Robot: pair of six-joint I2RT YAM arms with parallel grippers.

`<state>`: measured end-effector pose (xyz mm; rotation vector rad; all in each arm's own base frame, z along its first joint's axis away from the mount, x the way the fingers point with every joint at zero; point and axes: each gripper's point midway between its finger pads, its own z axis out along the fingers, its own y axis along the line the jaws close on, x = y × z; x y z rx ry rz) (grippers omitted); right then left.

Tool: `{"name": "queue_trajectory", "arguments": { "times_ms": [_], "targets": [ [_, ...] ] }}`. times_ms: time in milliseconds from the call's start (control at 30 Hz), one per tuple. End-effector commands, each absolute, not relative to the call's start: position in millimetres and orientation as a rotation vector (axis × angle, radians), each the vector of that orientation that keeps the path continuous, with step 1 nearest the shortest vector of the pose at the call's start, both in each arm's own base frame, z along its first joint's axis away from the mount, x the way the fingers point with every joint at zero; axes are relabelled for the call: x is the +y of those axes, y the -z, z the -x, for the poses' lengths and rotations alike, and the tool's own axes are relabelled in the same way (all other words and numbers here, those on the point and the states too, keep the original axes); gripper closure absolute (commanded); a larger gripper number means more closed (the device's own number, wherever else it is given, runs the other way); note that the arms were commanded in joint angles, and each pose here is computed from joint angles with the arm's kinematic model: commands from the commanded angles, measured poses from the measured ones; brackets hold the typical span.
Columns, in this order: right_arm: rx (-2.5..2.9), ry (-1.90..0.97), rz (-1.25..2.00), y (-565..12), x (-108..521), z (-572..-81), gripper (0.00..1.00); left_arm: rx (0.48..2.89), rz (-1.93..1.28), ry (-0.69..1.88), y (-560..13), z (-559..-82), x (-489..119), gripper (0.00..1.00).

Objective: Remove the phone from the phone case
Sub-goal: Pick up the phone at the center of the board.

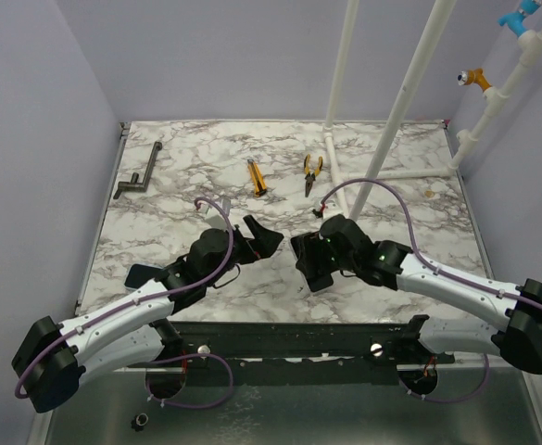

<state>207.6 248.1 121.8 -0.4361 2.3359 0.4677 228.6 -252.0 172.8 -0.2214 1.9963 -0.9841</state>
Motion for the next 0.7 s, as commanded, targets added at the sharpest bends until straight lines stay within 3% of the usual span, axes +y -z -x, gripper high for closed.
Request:
{"name": "queue_trajectory", "arguments": {
  "times_ms": [0,167,433,667],
  "targets": [
    [2.239,-0.610,0.480,-137,263,-198,1.00,1.881,0.136,1.151,-212,-224,-269,0.01],
    [2.196,-0.645,0.460,-144,264,-197,0.99,1.951,0.039,1.192,-204,-218,-288,0.03],
    [2.180,-0.643,0.464,-147,266,-198,1.00,2.116,-0.007,1.222,-175,-217,-315,0.14],
    [2.159,-0.661,0.473,-151,267,-195,1.00,2.099,-0.032,1.258,-178,-221,-325,0.18]
  ]
}}
